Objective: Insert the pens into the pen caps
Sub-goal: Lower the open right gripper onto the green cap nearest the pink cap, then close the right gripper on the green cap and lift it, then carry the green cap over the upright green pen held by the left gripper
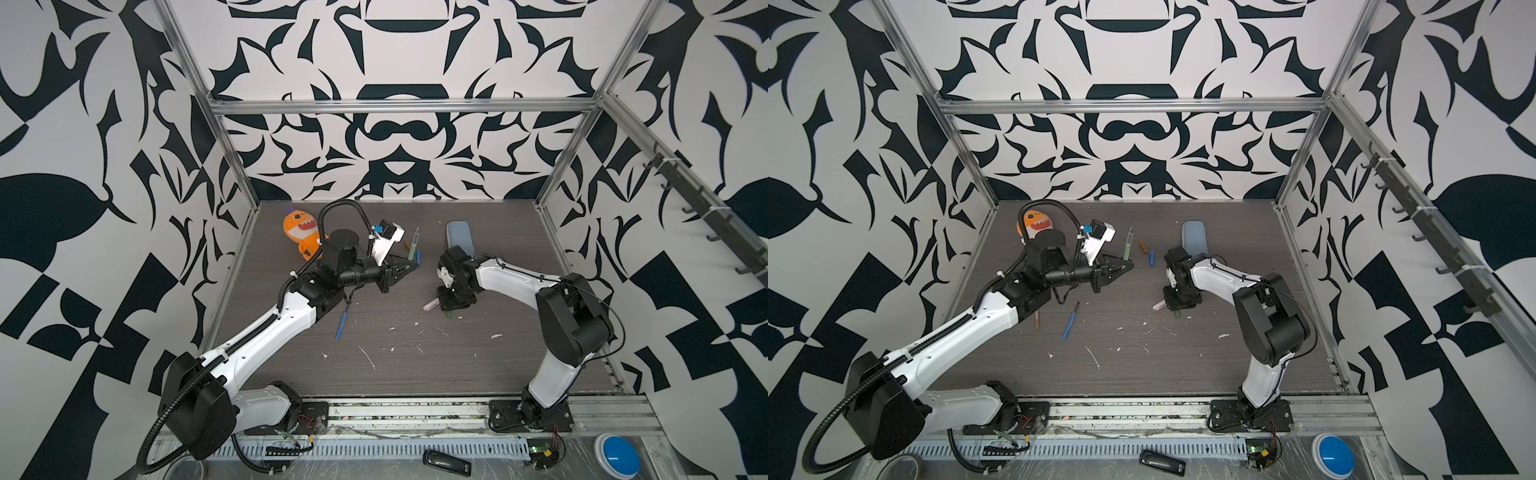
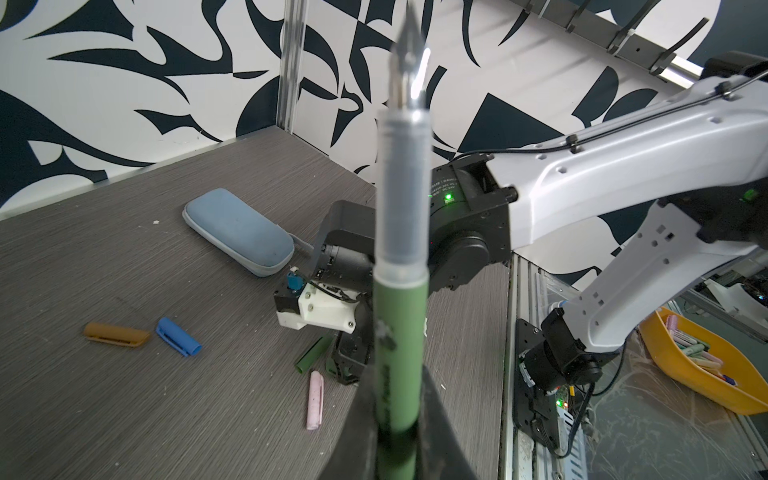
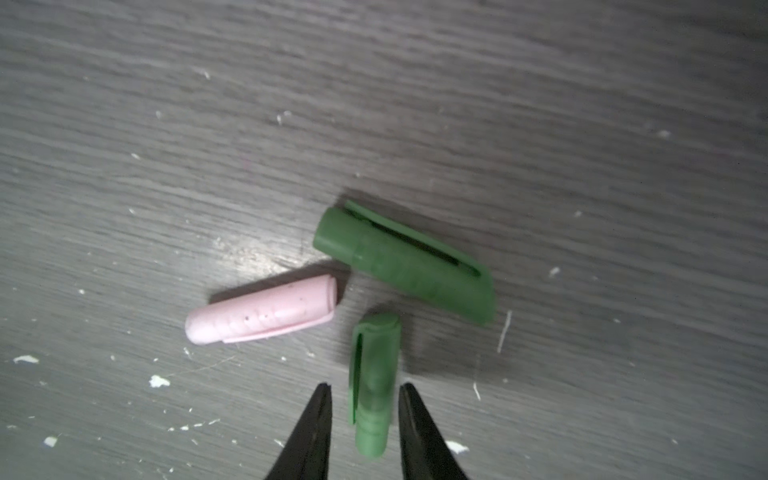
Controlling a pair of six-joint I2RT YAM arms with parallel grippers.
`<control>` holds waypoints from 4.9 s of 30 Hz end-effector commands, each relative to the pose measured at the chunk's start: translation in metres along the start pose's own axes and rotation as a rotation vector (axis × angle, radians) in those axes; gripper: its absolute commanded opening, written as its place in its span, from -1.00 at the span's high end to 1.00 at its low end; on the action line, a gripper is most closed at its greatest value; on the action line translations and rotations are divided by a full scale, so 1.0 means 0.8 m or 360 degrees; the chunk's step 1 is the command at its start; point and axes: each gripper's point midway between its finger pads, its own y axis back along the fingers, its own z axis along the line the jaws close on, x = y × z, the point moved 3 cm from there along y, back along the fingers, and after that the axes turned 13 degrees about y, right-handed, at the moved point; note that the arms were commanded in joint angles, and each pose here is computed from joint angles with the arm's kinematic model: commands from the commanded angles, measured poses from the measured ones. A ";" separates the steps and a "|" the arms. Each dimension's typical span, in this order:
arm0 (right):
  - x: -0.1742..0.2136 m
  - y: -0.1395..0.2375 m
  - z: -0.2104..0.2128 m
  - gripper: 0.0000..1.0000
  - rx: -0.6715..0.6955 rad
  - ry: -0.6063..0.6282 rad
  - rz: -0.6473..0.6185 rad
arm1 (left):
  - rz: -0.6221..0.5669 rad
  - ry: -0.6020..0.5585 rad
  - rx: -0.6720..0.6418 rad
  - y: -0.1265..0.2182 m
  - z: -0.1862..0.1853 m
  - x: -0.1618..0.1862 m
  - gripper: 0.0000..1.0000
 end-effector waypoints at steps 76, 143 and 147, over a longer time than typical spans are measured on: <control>-0.080 0.414 0.076 0.92 -0.0283 -0.0036 -0.2133 | 0.0008 0.0064 -0.0032 -0.026 0.016 0.016 1.00; -0.105 0.394 0.127 0.98 -0.0490 0.0050 -0.2044 | 0.0067 0.0046 0.0029 -0.033 0.004 0.024 1.00; -0.102 0.383 0.129 0.98 -0.0533 0.0043 -0.1992 | 0.0061 0.0050 0.0022 -0.032 0.005 0.024 1.00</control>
